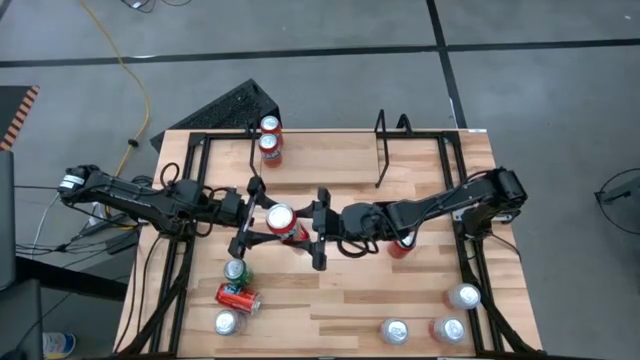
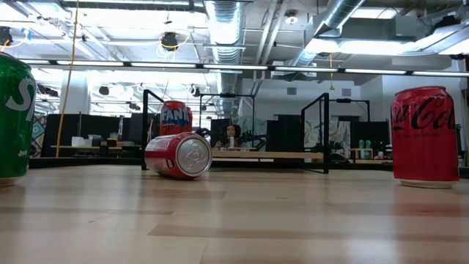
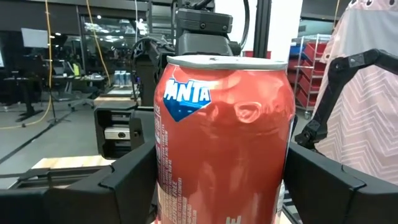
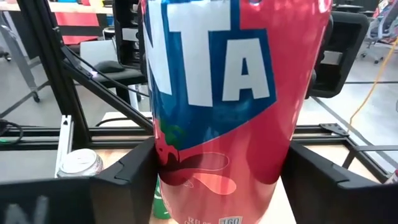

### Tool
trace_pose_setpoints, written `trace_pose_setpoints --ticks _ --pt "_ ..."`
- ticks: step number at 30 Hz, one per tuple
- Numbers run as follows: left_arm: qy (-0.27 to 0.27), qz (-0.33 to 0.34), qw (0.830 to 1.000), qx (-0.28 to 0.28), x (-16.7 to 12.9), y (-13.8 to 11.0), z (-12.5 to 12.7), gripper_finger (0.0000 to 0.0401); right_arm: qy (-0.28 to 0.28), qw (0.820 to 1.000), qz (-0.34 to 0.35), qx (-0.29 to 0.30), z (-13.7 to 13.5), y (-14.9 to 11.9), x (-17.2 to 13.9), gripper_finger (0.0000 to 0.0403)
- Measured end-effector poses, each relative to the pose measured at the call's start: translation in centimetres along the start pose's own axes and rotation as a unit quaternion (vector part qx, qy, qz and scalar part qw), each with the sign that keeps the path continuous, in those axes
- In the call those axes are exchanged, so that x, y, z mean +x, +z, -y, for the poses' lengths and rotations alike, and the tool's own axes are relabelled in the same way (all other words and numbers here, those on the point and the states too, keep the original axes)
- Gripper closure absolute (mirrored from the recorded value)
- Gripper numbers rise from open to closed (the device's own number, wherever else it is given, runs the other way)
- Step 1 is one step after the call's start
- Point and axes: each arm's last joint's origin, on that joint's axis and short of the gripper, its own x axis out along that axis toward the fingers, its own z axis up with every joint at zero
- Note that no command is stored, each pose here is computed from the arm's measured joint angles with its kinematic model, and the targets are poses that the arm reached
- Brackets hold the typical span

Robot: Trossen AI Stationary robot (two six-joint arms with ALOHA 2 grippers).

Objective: Place canned beverage on shelf
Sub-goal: Put the red soda can on the shelf and align with the other red soda cans

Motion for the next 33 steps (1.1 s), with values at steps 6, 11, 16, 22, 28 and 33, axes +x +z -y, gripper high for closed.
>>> trace_pose_setpoints --ticks 6,11,16,22,28,33 --pt "0.002 -0.021 1.0 -0.003 0.0 -0.4 0.0 0.0096 -0.003 1.0 -0.011 -0.003 -0.1 -0.2 0.0 0.0176" --pt "0.02 -0.071 0.997 -0.028 -0.1 -1.2 -0.2 0.0066 -0.021 0.999 -0.041 -0.012 0.1 -1.0 0.1 0.0176" --pt "0.026 -0.149 0.987 -0.052 -0.8 -1.6 -0.1 0.0051 -0.045 0.996 -0.081 -0.017 -0.1 -1.8 -0.2 0.0176" --pt "0.038 -0.211 0.976 -0.047 -0.8 -0.3 -0.1 0.0048 -0.043 0.993 -0.109 -0.018 -0.3 -2.4 -0.4 0.0176" --pt "0.06 -0.284 0.956 -0.031 -1.1 0.5 -0.2 0.0048 -0.046 0.989 -0.142 -0.02 -0.3 -3.0 -0.6 0.0176" --pt "0.067 -0.287 0.955 -0.011 -1.1 0.9 -0.3 0.0048 -0.033 0.989 -0.146 -0.019 -0.4 -3.1 -0.6 0.0176"
